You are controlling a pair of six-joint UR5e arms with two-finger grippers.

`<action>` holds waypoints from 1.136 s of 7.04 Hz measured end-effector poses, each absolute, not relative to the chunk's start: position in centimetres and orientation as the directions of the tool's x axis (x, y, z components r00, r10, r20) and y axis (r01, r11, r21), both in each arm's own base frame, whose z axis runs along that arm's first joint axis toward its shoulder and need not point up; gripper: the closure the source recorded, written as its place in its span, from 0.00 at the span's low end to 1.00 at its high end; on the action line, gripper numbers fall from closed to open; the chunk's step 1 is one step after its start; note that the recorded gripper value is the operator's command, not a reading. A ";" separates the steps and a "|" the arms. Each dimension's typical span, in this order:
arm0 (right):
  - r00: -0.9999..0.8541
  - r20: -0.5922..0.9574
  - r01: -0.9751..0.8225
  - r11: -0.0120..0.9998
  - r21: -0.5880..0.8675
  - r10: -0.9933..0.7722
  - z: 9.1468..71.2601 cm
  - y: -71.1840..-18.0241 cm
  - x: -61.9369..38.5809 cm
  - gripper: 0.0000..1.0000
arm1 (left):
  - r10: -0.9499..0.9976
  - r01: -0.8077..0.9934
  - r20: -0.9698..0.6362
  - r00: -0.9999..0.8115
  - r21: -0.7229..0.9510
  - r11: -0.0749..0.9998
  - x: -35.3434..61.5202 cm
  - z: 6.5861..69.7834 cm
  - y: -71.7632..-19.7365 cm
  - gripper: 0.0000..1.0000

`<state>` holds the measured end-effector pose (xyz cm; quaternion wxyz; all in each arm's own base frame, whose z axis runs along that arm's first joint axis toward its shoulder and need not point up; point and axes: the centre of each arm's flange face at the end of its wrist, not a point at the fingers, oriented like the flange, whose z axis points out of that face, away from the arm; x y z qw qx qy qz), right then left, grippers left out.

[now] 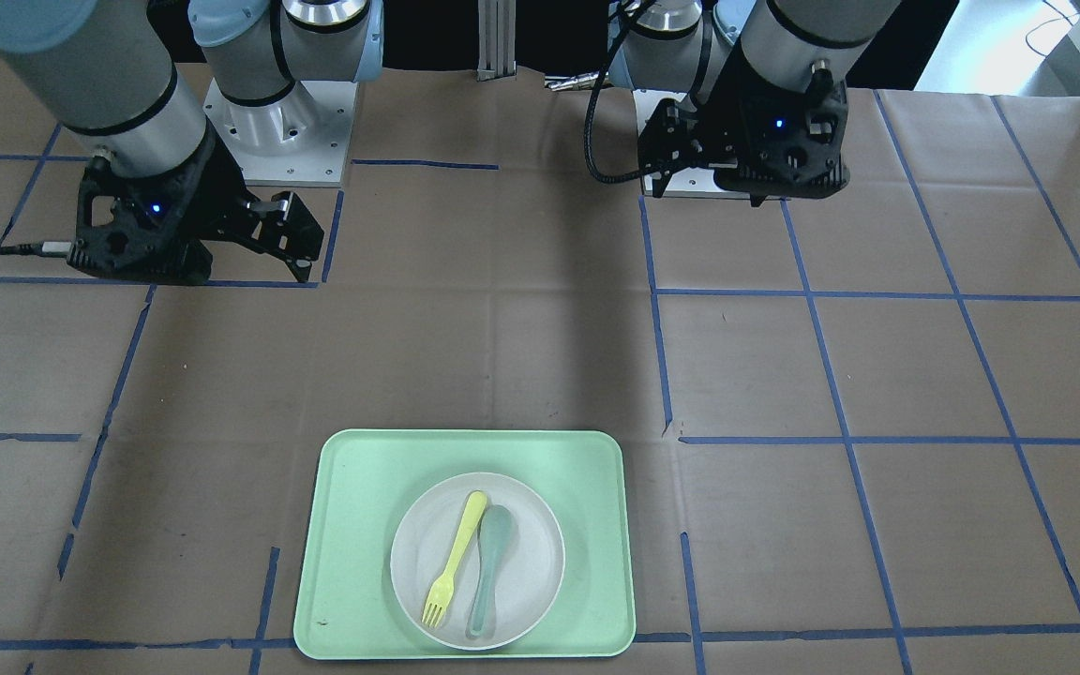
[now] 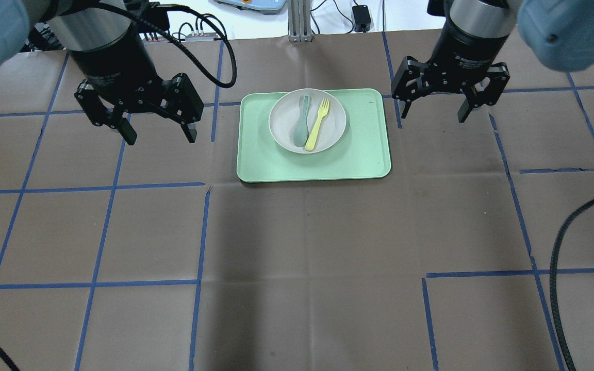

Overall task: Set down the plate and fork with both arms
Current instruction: 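Move the right gripper over the yellow fork on the plate while the left arm withdraws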

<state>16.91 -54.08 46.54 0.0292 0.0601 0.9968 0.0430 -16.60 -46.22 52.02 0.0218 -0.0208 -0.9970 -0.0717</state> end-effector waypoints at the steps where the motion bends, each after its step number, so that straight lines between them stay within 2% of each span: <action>1: -0.990 -0.049 0.127 0.987 0.096 0.132 45.6 -56.5 19.6 0.00 | 0.036 0.040 0.041 -0.999 0.116 0.992 -16.2 53.2 -44.4 0.00; 4: -0.987 -0.034 0.151 0.982 0.112 0.156 40.4 -63.2 26.6 0.00 | 0.031 0.032 0.007 -0.999 0.096 0.995 -15.6 53.5 -43.3 0.00; 8: -0.980 -0.023 0.193 0.975 0.110 0.197 29.8 -67.3 31.5 0.00 | 0.044 0.045 0.007 -0.999 0.059 0.997 -15.5 50.5 -45.0 0.00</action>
